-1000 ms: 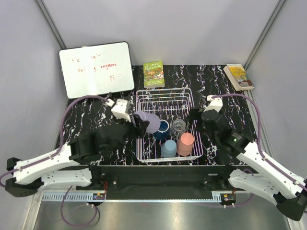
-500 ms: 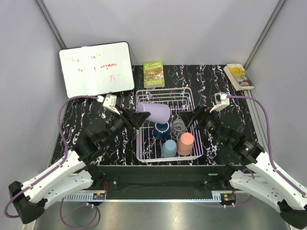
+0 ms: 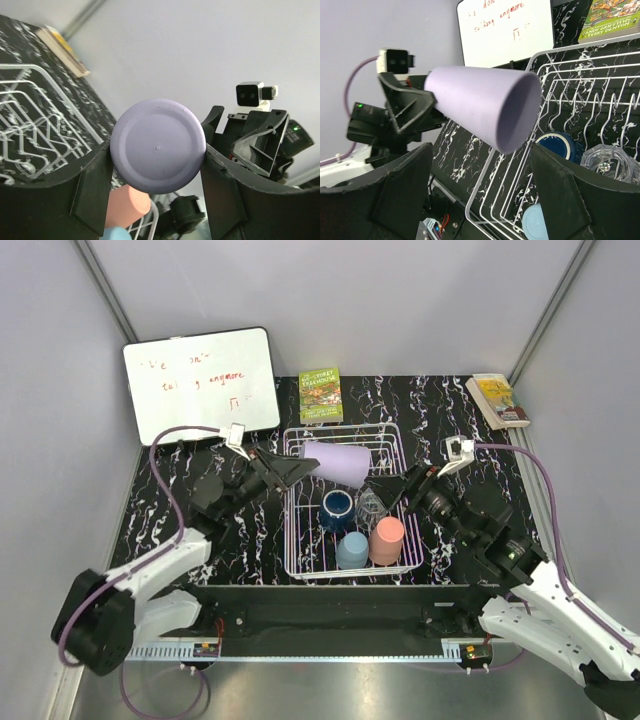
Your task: Unload the cups from the dish rack
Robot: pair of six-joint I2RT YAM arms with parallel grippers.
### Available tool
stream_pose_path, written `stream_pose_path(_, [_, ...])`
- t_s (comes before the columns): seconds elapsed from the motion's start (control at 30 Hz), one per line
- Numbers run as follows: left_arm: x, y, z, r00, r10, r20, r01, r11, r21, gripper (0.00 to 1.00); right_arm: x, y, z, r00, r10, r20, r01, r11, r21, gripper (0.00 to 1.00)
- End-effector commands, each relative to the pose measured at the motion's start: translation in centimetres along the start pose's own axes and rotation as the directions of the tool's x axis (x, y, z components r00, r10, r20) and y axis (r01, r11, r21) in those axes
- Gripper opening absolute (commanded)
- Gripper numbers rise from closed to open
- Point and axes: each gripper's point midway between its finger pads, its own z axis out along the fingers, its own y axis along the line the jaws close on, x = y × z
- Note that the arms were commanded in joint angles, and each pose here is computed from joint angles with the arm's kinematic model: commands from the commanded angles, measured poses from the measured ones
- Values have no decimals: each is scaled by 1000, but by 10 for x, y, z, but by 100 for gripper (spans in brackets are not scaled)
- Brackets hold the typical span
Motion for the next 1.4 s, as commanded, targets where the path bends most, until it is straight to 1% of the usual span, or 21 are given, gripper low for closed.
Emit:
stream_pose_path(0.0, [-4, -61, -7, 998, -55, -24, 60, 947, 316, 0, -11, 19, 4, 1000, 2, 23, -1, 998, -70, 86])
stream_pose_path(0.23, [0, -64, -8, 998, -19, -54, 35, 951, 306, 0, 0, 22, 25, 1000, 1, -21, -3, 996, -85, 85])
stream_pose_path(0.3, [1, -66, -8, 998, -14, -64, 33, 951, 307, 0, -4, 28, 31, 1000, 11, -5, -11, 994, -109, 83])
stream_pose_path(0.6, [14, -45, -7, 994, -46, -104, 71, 965, 252, 0, 4, 44, 51, 999, 5, -47, -14, 982, -187, 65])
stream_pose_path(0.63, [16, -43, -6, 993, -50, -108, 76, 966, 246, 0, 6, 46, 54, 998, 2, -57, -13, 980, -196, 61])
stream_pose_path(0.73, [21, -38, -4, 990, -62, -126, 91, 968, 233, 0, 12, 43, 59, 997, 1, -81, -16, 982, -188, 31])
stream_pose_path(0.77, [22, -37, -4, 989, -61, -136, 92, 968, 233, 0, 13, 41, 59, 996, 1, -84, -16, 983, -183, 7])
stream_pose_path(0.8, [24, -35, -3, 987, -63, -145, 95, 970, 223, 0, 15, 39, 60, 996, 1, -91, -17, 985, -170, 0])
stream_pose_path(0.87, [25, -33, -2, 987, -44, -155, 77, 975, 209, 1, 14, 34, 58, 997, -4, -82, -8, 989, -146, 0])
stream_pose_path(0.9, [28, -28, -2, 984, -51, -170, 80, 982, 171, 15, 15, 30, 56, 996, -7, -86, -5, 991, -130, 0])
stream_pose_path(0.93, [27, -26, -2, 985, -10, -170, 38, 986, 162, 54, 10, 28, 52, 998, -7, -64, 0, 993, -115, 0])
stream_pose_path(0.97, [22, -31, 0, 986, 15, -164, 11, 987, 160, 77, 7, 25, 49, 998, -11, -55, 5, 995, -99, 0])
stream_pose_path(1.0, [23, -28, -3, 984, 11, -180, 9, 994, 110, 93, 10, 18, 45, 998, -22, -64, 18, 998, -68, 0])
stream_pose_path(1.03, [21, -25, -4, 982, 60, -177, -45, 995, 87, 99, 2, 13, 38, 999, -28, -34, 27, 999, -32, 0])
stream_pose_path(1.07, [9, -29, 0, 986, 90, -143, -82, 995, 61, 99, -1, 10, 33, 999, -34, -23, 34, 999, -13, 0])
stream_pose_path(1.1, [8, -24, -6, 984, 88, -158, -91, 996, -11, 99, 1, 0, 27, 998, -48, -35, 49, 998, 30, 0])
stream_pose_path(1.13, [3, -21, -8, 980, 135, -148, -142, 989, -38, 99, -12, -3, 18, 999, -53, 13, 52, 997, 63, 0])
stream_pose_path(1.23, [-20, -14, -19, 982, 178, -64, -187, 964, -187, 99, -28, -24, -1, 995, -75, 72, 60, 979, 193, 0])
stream_pose_path(1.27, [-32, -7, -23, 981, 191, -13, -189, 950, -250, 99, -34, -32, -5, 993, -81, 89, 57, 968, 246, 0])
stream_pose_path(1.3, [-33, 0, -32, 984, 180, -8, -173, 934, -311, 99, -34, -61, -12, 990, -115, 82, 74, 916, 395, 0])
stream_pose_path(1.37, [-43, 14, -41, 983, 182, 34, -151, 895, -419, 99, -58, -71, -22, 981, -153, 117, 70, 849, 523, 0])
